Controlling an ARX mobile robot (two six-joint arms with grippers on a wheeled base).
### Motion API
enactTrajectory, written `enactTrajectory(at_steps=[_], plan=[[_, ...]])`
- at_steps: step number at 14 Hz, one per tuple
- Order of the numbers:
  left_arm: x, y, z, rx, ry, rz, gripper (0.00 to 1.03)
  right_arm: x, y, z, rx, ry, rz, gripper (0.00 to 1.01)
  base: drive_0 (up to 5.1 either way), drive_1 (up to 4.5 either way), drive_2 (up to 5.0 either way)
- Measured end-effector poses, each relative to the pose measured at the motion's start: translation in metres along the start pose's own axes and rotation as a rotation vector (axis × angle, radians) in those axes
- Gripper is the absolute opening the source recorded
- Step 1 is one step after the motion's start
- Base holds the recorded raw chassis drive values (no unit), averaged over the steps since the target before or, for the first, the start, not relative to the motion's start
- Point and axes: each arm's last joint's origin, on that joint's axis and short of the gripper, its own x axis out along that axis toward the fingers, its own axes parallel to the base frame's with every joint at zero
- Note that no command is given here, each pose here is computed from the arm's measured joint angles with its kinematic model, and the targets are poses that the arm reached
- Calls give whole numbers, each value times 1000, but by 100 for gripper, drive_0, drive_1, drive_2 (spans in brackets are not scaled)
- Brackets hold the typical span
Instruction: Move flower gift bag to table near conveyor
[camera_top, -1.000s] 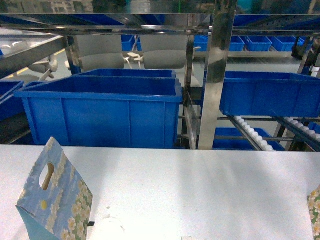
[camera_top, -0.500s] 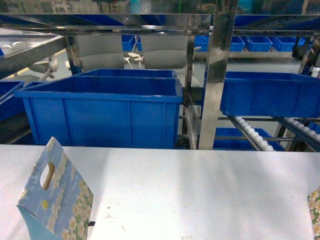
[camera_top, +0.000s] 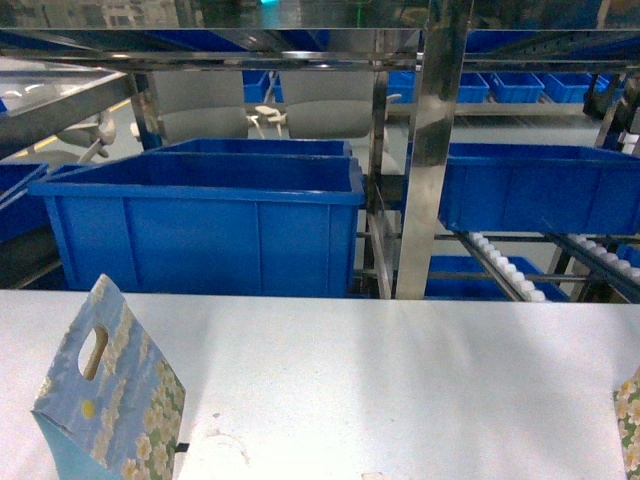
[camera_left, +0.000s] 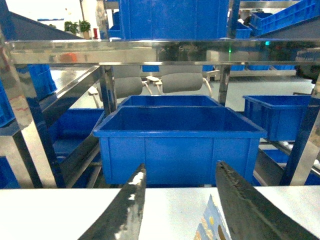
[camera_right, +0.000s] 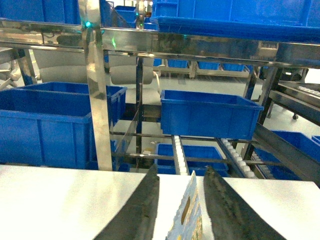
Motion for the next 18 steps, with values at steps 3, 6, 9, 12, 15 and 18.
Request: enactTrajectory(at_steps=[3, 6, 9, 12, 15, 18], plan=[[-7, -15, -16, -2, -5, -20, 2, 0, -7, -16, 5, -4, 5, 2, 0, 0, 0], [-12, -13, -27, -3, -5, 4, 2, 0, -18, -26, 7, -8, -1, 2, 0, 0, 0], [-16, -13, -34, -3, -5, 4, 2, 0, -18, -35, 8, -3, 3, 2, 0, 0, 0], [-20, -14, -40, -3, 10, 4, 2, 0, -18, -39, 8, -8, 3, 2, 0, 0, 0], [-29, -14, -47, -3, -6, 4, 2, 0, -17, -47, 9, -18, 5, 2, 0, 0, 0], [-29, -14, -47, -3, -5, 4, 2, 0, -17, -47, 8, -14, 4, 2, 0, 0, 0]])
